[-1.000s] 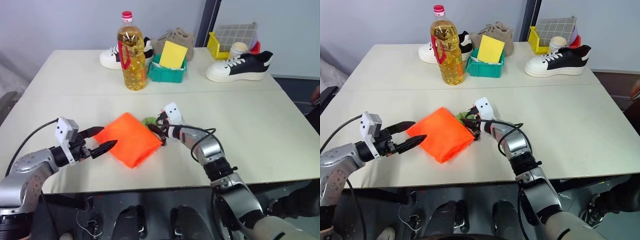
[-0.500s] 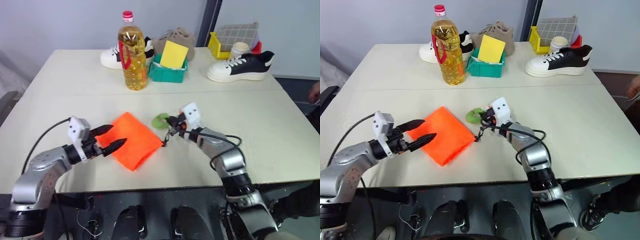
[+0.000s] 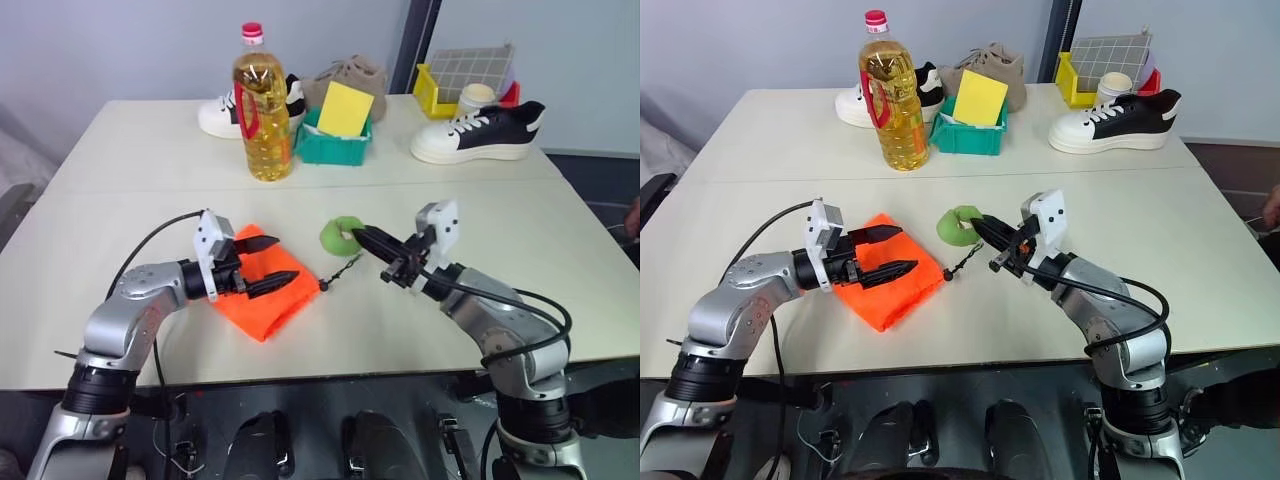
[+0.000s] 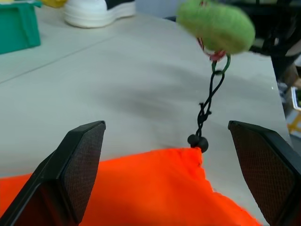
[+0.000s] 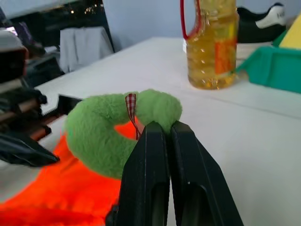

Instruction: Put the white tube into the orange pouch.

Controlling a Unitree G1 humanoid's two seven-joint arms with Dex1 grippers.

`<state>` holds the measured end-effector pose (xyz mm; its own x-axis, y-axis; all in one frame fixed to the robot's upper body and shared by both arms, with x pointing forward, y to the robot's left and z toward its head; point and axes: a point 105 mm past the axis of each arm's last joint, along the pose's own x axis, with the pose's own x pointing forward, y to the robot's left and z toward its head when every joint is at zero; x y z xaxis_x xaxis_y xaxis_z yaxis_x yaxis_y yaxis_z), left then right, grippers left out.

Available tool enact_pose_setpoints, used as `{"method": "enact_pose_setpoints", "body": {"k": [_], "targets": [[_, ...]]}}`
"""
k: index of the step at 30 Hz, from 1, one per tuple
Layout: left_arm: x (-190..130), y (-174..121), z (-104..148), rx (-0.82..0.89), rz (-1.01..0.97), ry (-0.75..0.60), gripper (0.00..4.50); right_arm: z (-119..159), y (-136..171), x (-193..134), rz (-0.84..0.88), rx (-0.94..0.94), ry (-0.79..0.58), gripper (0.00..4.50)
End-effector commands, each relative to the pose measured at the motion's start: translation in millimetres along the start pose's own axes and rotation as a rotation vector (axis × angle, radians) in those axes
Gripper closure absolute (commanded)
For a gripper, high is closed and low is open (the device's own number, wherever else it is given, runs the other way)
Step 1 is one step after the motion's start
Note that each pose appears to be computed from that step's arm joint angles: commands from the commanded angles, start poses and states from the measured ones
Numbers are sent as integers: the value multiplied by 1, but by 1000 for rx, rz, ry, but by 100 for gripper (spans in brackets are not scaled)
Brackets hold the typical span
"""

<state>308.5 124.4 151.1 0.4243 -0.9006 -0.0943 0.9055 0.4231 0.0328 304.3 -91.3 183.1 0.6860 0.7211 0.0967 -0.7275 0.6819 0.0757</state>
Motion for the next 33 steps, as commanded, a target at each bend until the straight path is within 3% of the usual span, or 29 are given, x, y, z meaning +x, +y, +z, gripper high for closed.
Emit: {"method": "enact_pose_setpoints", "body": {"k": [1, 9, 15, 21, 33], "targets": [[7, -7, 3, 80, -76, 20, 0, 28, 7, 2, 11, -36, -101, 447], [23, -17, -3, 211, -91, 12, 0, 36, 9, 9, 20, -18, -134, 447], [36, -22, -7, 206, -37, -27, 0, 34, 8, 13, 14, -7, -130, 447], [39, -20, -10, 184, -26, -10, 0, 31, 8, 16, 14, -2, -125, 447], [39, -25, -9, 302, 126, 23, 0, 27, 4, 19, -27, 17, -132, 447]]}}
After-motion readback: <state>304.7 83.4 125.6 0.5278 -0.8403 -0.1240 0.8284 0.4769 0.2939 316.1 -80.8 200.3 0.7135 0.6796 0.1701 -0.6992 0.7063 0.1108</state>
